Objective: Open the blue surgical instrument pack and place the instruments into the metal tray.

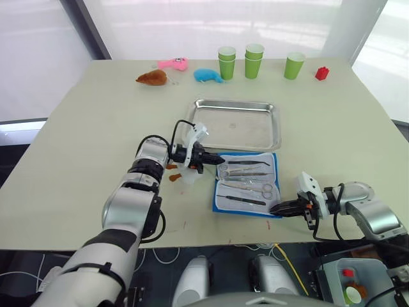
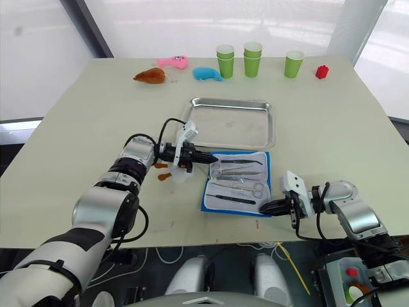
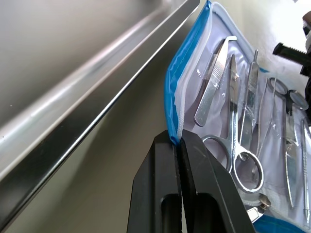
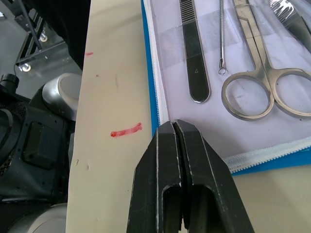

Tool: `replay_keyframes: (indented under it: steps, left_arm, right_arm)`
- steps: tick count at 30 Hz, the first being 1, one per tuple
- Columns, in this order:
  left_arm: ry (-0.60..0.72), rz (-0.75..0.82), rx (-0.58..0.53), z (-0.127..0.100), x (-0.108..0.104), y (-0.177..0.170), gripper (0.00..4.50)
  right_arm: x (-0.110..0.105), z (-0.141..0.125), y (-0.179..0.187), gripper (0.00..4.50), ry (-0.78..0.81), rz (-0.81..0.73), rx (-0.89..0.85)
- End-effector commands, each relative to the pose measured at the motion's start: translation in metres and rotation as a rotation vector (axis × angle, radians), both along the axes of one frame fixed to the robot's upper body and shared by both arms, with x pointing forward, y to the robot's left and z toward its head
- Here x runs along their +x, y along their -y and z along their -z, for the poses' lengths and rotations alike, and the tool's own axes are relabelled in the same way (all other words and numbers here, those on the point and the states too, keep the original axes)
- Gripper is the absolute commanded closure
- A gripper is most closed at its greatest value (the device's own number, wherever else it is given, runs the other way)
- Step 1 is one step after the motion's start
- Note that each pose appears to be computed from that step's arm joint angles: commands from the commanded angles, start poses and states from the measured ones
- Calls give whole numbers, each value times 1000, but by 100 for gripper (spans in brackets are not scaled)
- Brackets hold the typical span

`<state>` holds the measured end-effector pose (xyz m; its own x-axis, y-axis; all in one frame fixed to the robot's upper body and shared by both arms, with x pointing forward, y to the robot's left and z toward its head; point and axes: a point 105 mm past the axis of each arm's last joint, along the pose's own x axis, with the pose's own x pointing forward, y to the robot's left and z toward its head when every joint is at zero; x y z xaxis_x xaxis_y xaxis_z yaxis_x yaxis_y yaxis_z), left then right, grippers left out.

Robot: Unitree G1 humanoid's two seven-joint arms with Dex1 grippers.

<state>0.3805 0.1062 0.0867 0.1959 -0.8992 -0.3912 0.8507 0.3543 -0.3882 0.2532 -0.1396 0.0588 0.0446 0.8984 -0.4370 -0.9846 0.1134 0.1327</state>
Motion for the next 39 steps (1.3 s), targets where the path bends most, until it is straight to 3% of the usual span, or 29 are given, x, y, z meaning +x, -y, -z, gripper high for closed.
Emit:
replay_keyframes:
  steps: [1, 5, 9, 23, 26, 30, 31, 33, 39]
  left_arm:
    - [-199, -68, -109, 20, -13, -1, 450]
    - [-232, -24, -64, 28, -22, -6, 450]
    - [-197, -40, -88, 20, -17, -4, 450]
    - [-193, -39, -167, 5, -16, -14, 450]
    - [-196, -42, -175, 5, -16, -13, 362]
    - [-203, -59, -205, 1, -15, -13, 175]
    - [-208, -48, -218, -1, -16, -15, 112]
    - [-210, -38, -240, -6, -17, -17, 37]
    - [-175, -15, -299, -20, -18, -24, 37]
  right_arm:
    - [4, 5, 6, 448, 0, 33, -36]
    - [3, 6, 6, 448, -21, 35, -35]
    - [4, 2, 5, 292, -6, 36, -18]
    - [3, -9, 11, 292, 2, 53, 24]
    - [1, -8, 11, 258, -14, 49, 24]
    - [1, -8, 10, 258, -1, 51, 26]
    - [0, -9, 10, 258, -4, 51, 27]
    - [-1, -9, 11, 258, -7, 52, 29]
    - [-4, -24, 13, 258, -11, 70, 76]
